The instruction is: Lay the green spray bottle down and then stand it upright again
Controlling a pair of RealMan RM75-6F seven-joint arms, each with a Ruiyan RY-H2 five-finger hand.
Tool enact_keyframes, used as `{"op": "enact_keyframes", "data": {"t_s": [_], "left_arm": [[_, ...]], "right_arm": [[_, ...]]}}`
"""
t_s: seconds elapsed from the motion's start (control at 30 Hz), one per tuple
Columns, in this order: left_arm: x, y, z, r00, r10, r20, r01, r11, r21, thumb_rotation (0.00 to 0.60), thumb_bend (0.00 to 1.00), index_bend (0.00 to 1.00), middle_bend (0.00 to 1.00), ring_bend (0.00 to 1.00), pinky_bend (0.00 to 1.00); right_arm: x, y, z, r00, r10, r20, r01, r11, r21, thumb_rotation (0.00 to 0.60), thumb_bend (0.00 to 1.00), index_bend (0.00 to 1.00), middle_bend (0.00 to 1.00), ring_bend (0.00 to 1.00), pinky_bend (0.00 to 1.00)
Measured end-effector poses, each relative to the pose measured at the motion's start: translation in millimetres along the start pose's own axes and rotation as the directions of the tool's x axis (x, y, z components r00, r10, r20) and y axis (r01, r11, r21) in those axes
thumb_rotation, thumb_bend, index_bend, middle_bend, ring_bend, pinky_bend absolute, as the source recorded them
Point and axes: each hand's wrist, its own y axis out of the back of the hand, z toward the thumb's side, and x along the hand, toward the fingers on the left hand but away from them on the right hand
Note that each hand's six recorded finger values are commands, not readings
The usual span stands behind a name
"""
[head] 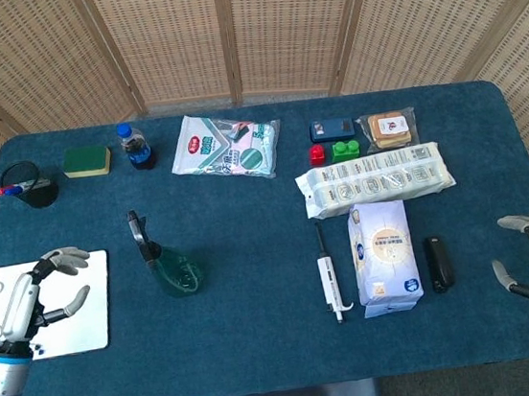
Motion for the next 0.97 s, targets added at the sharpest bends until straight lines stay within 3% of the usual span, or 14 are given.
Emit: {"op": "enact_keyframes", "data": {"t_s": [0.2,0.4,0.53,0.73,0.97], "left_arm": [[-21.7,26.4,1.2,0.997,0.001,-0.072,0.014,0.977,0.211,0.391,0.35,0.42,0.38,0.29,0.46],[-52.3,55.2,9.0,0.984,0.010,-0.179,0.070,0.899,0.432,0.392,0.35,0.42,0.35,0.27,0.46],[-74.4,70.0,10.8,0.968,0.033,-0.249,0.095,0.870,0.485,0.395,0.35,0.42,0.35,0.27,0.46],[-89.0,76.8,12.3,0.957,0.061,-0.285,0.113,0.824,0.556,0.396,0.35,0.42,0.36,0.27,0.46],[-89.5,73.1,12.3,0.953,0.053,-0.300,0.128,0.822,0.554,0.397,0.34,0.41,0.36,0.27,0.46]], "right_arm": [[-5.1,-3.1,-0.6,0.999,0.031,0.010,-0.032,0.995,0.096,0.600,0.39,0.30,0.30,0.08,0.18],[-9.0,-6.4,0.4,0.999,0.047,0.004,-0.047,0.974,0.223,0.600,0.39,0.30,0.30,0.08,0.18],[-11.2,-8.4,3.6,0.999,0.051,-0.011,-0.046,0.960,0.276,0.600,0.39,0.31,0.30,0.08,0.18],[-11.4,-10.7,5.8,0.998,0.058,-0.023,-0.048,0.949,0.312,0.600,0.39,0.31,0.30,0.08,0.18],[-12.7,-11.8,8.4,0.997,0.065,-0.028,-0.053,0.947,0.317,0.600,0.39,0.31,0.30,0.08,0.18]]}}
